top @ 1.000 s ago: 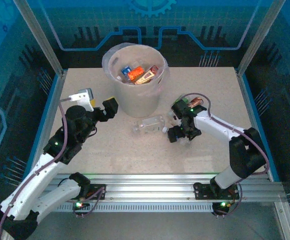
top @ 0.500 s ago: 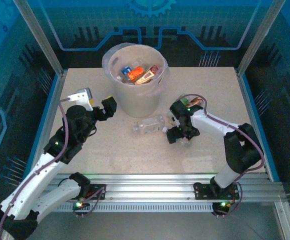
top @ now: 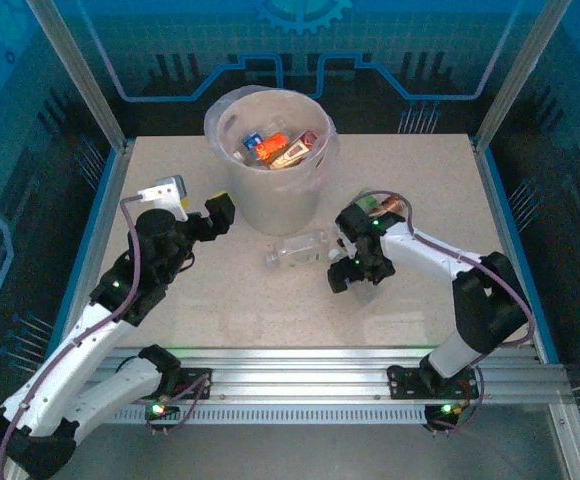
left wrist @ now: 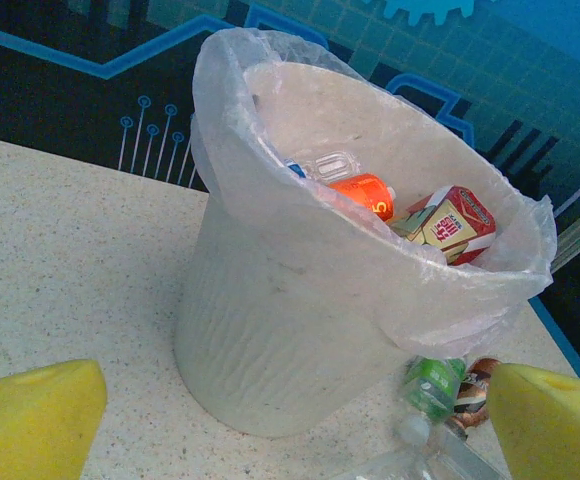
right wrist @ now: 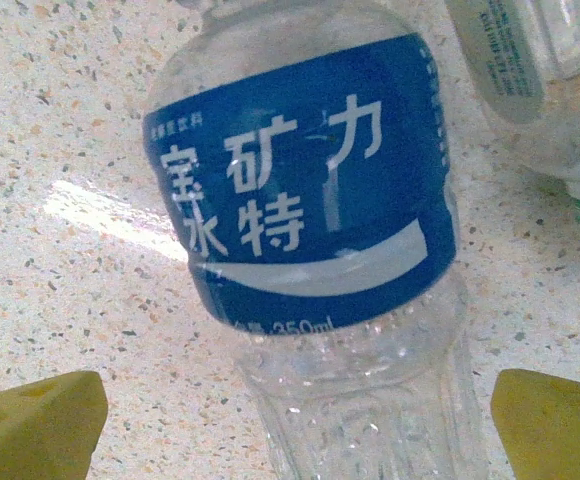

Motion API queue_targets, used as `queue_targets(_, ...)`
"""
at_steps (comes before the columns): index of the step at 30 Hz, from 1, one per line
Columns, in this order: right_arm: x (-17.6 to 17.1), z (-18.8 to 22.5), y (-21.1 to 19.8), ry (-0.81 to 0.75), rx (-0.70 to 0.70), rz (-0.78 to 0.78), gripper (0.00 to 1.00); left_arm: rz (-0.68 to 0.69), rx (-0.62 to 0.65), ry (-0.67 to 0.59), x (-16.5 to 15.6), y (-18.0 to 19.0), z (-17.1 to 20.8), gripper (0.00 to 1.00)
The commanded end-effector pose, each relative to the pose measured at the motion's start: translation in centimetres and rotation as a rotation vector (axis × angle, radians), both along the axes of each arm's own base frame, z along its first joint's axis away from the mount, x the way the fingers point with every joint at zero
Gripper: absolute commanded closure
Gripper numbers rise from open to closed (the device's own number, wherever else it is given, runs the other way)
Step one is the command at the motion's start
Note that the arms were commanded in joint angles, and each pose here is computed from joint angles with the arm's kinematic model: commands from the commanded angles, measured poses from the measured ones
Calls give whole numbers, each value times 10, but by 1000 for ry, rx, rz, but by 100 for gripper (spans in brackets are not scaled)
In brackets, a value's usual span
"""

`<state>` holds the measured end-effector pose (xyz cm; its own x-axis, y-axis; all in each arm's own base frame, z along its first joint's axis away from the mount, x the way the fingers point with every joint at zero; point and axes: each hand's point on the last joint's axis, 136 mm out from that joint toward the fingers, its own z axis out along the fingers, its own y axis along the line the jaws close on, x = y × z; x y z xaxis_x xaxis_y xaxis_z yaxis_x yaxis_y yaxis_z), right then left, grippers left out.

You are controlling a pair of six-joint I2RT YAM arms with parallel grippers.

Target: Put the plastic bottles in the bin

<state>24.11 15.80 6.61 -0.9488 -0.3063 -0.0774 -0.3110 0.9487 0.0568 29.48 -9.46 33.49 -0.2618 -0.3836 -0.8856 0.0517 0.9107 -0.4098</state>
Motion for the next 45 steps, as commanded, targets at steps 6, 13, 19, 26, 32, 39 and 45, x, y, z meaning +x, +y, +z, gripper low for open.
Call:
queue_targets(6,-2,-12,-7,6,-56,-7,0,1,-27,-33,2,-1,9,1)
queue_targets(13,0,-35,-9,28,-84,-7,0,-3,-31,-33,2,-2,10,1)
queue_targets(19,1,-48,-7,39,-83,3,2,-3,-33,-35,2,-2,11,1)
queue_targets(26,-3,-53,-8,55,-91,7,15,-2,-37,-34,2,-2,10,1)
queue_targets(32,-3,-39,-11,21,-84,9,36,-5,-39,-29,3,-3,10,1)
queue_targets(39,-3,4,-6,-84,-30,40,49,-24,-46,-15,3,-7,13,1)
queue_targets(45,2,67,2,-271,98,64,54,-112,-81,5,2,-24,21,1)
